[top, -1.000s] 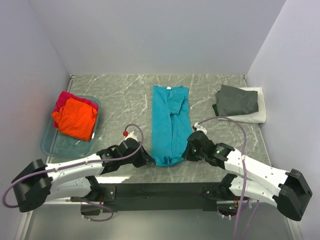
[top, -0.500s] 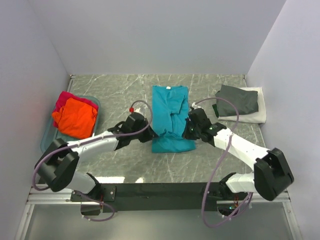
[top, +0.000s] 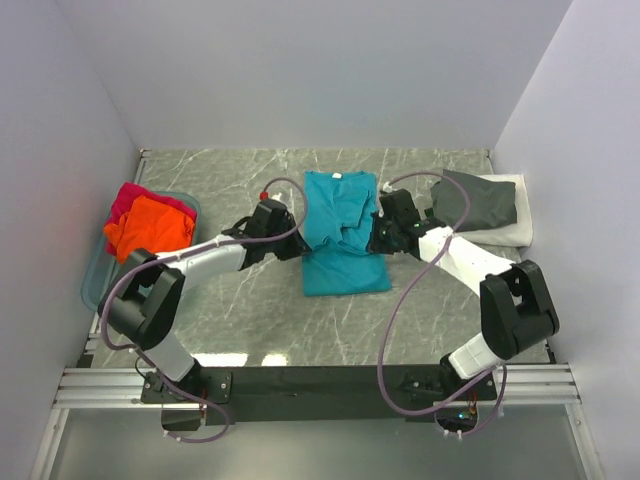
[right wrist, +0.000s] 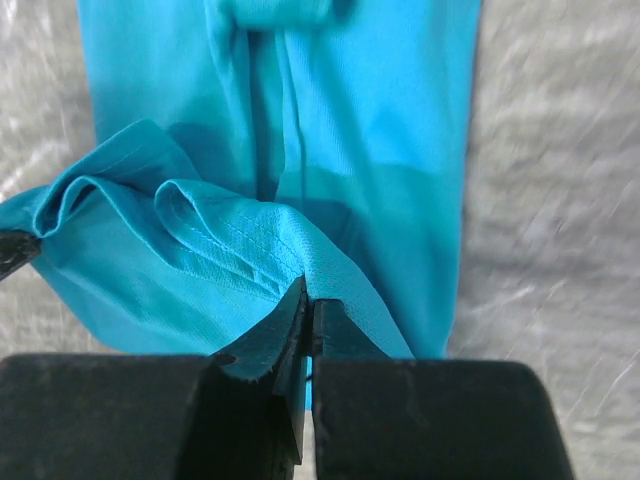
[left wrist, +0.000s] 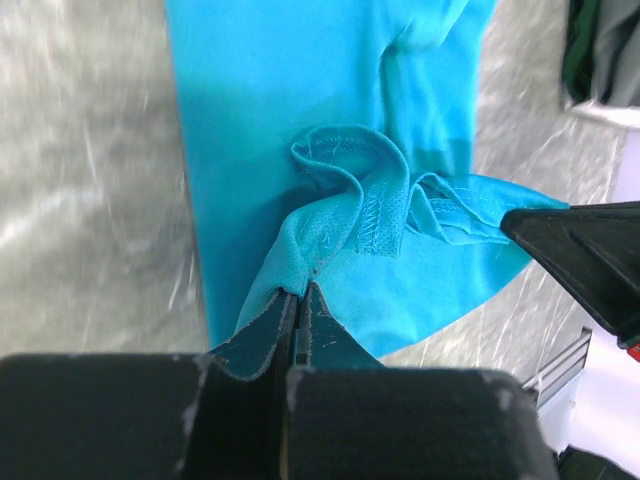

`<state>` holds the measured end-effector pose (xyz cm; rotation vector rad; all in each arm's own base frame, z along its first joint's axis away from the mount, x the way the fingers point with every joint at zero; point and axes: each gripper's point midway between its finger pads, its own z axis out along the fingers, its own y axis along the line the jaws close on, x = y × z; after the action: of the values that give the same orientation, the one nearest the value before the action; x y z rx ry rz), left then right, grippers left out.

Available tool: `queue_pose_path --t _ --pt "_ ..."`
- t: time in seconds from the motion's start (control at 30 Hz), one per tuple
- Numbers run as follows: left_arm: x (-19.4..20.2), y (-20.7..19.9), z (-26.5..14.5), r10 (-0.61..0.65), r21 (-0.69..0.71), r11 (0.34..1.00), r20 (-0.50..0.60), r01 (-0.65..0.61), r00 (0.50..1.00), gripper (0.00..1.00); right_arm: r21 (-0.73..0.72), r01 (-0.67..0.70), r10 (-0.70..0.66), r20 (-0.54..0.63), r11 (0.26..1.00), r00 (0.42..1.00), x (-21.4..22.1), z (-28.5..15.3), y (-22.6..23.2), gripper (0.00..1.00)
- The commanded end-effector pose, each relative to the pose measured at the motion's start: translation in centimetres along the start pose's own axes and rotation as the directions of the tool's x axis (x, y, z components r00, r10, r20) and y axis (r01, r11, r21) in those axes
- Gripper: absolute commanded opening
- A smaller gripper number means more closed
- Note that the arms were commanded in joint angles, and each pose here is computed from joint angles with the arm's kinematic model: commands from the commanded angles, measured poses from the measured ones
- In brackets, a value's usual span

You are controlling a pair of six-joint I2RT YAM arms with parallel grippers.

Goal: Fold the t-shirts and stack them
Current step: Fold the tshirt

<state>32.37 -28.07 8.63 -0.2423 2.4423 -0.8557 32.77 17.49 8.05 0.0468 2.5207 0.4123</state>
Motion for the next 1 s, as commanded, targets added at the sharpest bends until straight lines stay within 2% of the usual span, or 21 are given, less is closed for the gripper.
queue_pose_path --t 0.0,0.17,0.43,0.77,0.83,0.87,0.9,0.93,0.97 --pt "-2.3 -1.8 0.0 0.059 0.048 0.997 0.028 -0.061 0.998 0.00 -0.026 0.028 -0.026 0.067 0.999 0.997 -3.9 -0.1 0.5 0.00" --pt "-3.8 -1.0 1.6 0.069 0.019 0.997 0.031 -0.069 0.997 0.00 -0.021 0.034 -0.033 0.052 0.999 0.998 -5.2 1.1 0.2 0.00" --pt "-4.1 1.6 5.0 0.125 -0.025 0.992 0.006 -0.125 0.992 0.01 -0.004 0.008 -0.008 -0.002 1.000 1.000 -5.5 4.4 -1.3 0.00" --pt "-7.0 0.0 5.1 0.184 -0.019 0.983 0.072 -0.184 0.980 0.01 0.004 -0.017 0.016 0.006 1.000 1.000 -6.2 4.7 -1.9 0.02" --pt "-7.4 -0.5 5.0 0.182 -0.009 0.983 0.082 -0.182 0.980 0.04 -0.005 -0.016 0.016 0.012 1.000 1.000 -6.6 4.6 -1.8 0.14" --pt "-7.6 -0.7 5.0 0.181 -0.007 0.983 0.086 -0.182 0.980 0.09 -0.012 -0.015 0.016 0.017 1.000 1.000 -6.9 4.4 -1.5 0.34" --pt "-7.7 -0.9 5.0 0.181 -0.005 0.983 0.089 -0.182 0.979 0.17 -0.014 -0.015 0.015 0.020 1.000 1.000 -7.1 4.2 -1.5 0.45" --pt "-8.1 -1.0 4.9 0.178 -0.012 0.984 0.096 -0.177 0.979 0.32 -0.016 -0.012 0.013 0.026 1.000 1.000 -7.3 4.0 -1.4 0.51" --pt "-8.5 -1.1 4.7 0.176 -0.025 0.984 0.115 -0.175 0.978 0.39 -0.018 -0.008 0.008 0.027 1.000 1.000 -7.4 3.8 -1.3 0.60"
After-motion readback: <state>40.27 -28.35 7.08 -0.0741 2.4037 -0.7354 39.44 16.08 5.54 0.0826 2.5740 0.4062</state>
